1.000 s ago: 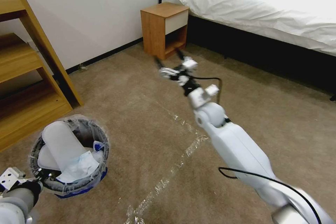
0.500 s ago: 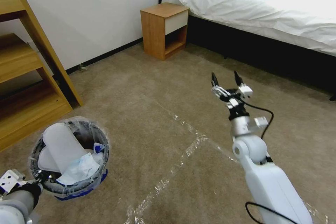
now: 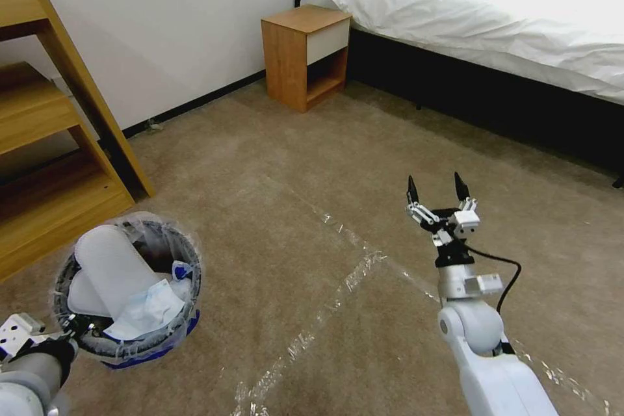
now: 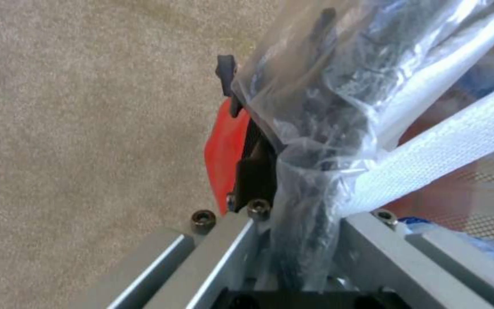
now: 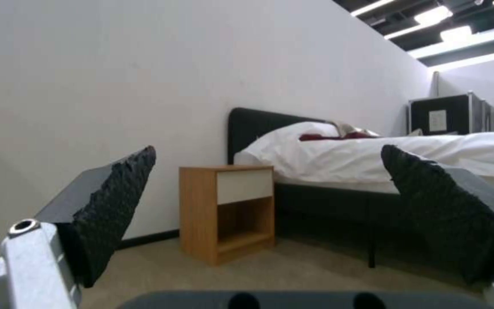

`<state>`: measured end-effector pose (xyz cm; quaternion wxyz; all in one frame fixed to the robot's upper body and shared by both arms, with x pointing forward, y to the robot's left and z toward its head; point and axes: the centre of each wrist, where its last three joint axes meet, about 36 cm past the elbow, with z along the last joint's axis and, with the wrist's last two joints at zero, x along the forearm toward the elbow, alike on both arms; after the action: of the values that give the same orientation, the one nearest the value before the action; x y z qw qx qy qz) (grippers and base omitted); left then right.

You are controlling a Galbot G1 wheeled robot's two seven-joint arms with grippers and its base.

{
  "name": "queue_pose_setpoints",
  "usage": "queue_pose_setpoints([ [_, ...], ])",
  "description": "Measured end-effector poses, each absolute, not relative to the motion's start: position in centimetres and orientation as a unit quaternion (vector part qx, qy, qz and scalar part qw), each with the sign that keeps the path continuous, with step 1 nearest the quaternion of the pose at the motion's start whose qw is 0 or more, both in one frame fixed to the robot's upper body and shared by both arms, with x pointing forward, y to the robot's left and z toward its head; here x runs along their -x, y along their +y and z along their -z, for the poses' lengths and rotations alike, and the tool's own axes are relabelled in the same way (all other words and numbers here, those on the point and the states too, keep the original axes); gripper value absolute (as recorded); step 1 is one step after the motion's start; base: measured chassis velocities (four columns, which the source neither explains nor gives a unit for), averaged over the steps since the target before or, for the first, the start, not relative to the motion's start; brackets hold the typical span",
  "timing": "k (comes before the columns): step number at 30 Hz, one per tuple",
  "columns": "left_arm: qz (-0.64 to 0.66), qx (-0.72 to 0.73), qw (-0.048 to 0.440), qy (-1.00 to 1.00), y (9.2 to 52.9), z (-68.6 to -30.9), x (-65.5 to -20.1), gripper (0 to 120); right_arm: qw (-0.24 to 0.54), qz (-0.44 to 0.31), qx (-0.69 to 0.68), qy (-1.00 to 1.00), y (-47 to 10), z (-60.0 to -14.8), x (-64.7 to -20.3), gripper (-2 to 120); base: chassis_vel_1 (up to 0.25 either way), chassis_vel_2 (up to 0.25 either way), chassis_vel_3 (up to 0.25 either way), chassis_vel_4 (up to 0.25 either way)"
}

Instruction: Pick up the trash bin and place the garbage on the floor into it.

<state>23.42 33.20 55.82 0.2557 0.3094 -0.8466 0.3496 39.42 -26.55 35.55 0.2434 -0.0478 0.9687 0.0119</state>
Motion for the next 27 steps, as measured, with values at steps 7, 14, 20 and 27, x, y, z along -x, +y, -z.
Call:
queue_pose_setpoints([
  [7, -0.349, -0.314, 0.252, -0.847, 33.3, -56.0, -23.3, 0, 0.243, -0.012, 0.042, 0.969, -25.5, -33.9, -38.0, 100, 0.0, 0.0, 0.0, 0.0],
  [14, -0.354, -0.316, 0.251, -0.844, 33.3, -55.9, -23.2, 0, 0.246, -0.004, 0.042, 0.968, -25.0, -32.9, -37.3, 100, 0.0, 0.0, 0.0, 0.0],
  [20, -0.355, -0.318, 0.251, -0.843, 33.3, -55.9, -23.2, 0, 0.251, -0.002, 0.04, 0.967, -24.7, -32.5, -37.2, 100, 0.0, 0.0, 0.0, 0.0],
  [27, -0.363, -0.321, 0.251, -0.838, 33.3, -55.7, -23.1, 0, 0.253, -0.003, 0.025, 0.967, -24.4, -32.1, -36.2, 100, -0.038, 0.039, 0.038, -0.033],
])
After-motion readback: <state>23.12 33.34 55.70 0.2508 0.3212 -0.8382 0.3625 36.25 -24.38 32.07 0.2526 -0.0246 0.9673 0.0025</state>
